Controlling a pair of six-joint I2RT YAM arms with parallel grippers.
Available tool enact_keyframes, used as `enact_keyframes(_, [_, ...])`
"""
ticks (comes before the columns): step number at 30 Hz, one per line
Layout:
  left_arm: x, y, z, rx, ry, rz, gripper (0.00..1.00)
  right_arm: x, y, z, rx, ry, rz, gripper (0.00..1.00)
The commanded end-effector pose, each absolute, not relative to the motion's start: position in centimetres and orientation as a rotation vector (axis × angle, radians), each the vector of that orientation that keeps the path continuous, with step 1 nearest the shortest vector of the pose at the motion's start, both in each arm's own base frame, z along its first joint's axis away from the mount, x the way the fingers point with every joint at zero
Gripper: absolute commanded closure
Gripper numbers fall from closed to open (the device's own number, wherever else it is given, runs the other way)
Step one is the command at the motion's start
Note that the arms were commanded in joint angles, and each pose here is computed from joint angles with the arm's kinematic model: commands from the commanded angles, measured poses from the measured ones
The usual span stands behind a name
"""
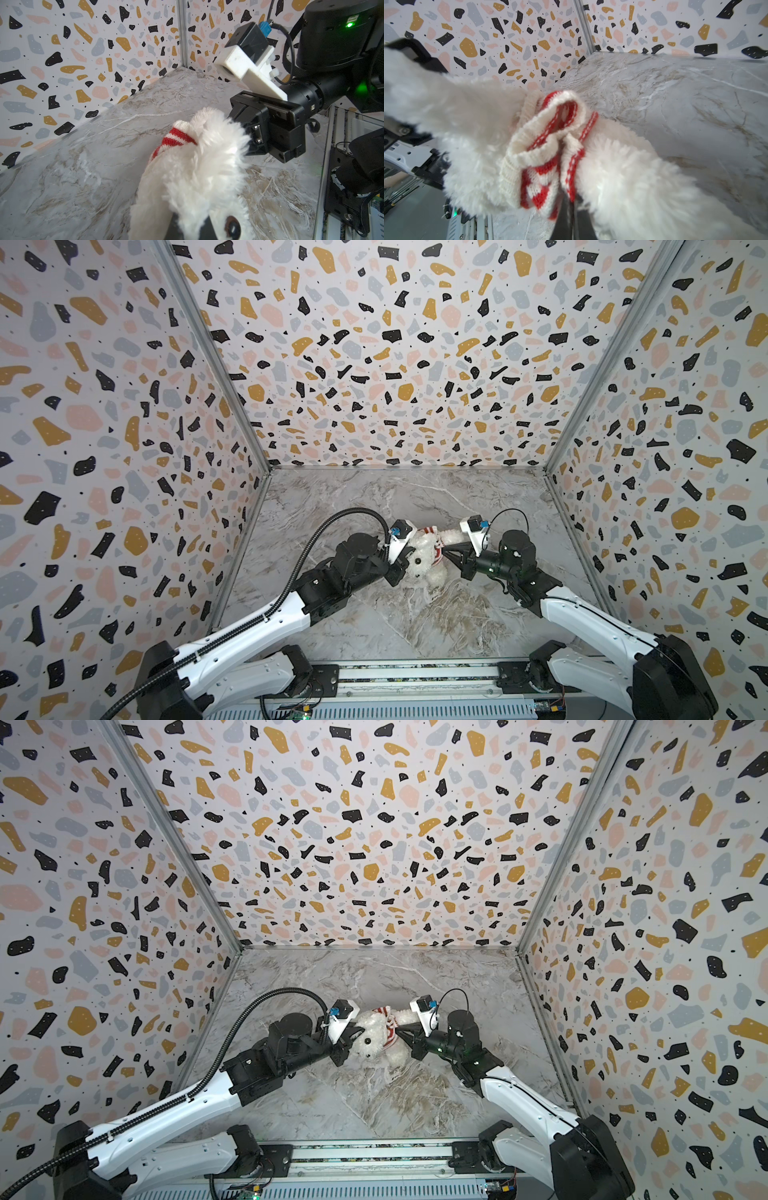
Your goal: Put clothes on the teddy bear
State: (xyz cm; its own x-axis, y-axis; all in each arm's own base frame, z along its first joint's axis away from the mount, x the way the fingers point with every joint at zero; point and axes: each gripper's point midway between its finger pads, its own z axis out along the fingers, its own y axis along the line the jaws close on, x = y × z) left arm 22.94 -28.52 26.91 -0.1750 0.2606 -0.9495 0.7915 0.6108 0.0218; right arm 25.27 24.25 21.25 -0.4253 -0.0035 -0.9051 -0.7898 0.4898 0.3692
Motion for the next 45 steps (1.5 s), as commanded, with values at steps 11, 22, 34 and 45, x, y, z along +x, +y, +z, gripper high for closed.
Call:
enact_keyframes(11, [21.6,-27.6,27.5,0.807,1.691,-0.636,1.00,26.8,18.7,22.0,-0.384,1.757,1.005,1.00])
enact_keyframes(22, [21.9,-26.1,29.2,0.653,1.655,-0.653,1.00,27.3,16.2,19.3,-0.247,1.809,0.962,1.00])
enact_keyframes(34, [21.6,-23.9,31.8,0.522,1.553,-0.676,1.00,27.6,15.4,17.3,-0.181,1.854,0.962,1.00])
enact_keyframes(45, [21.0,-22.9,33.3,0.473,1.482,-0.709,1.00,27.5,15.4,17.6,-0.190,1.851,0.968,1.00])
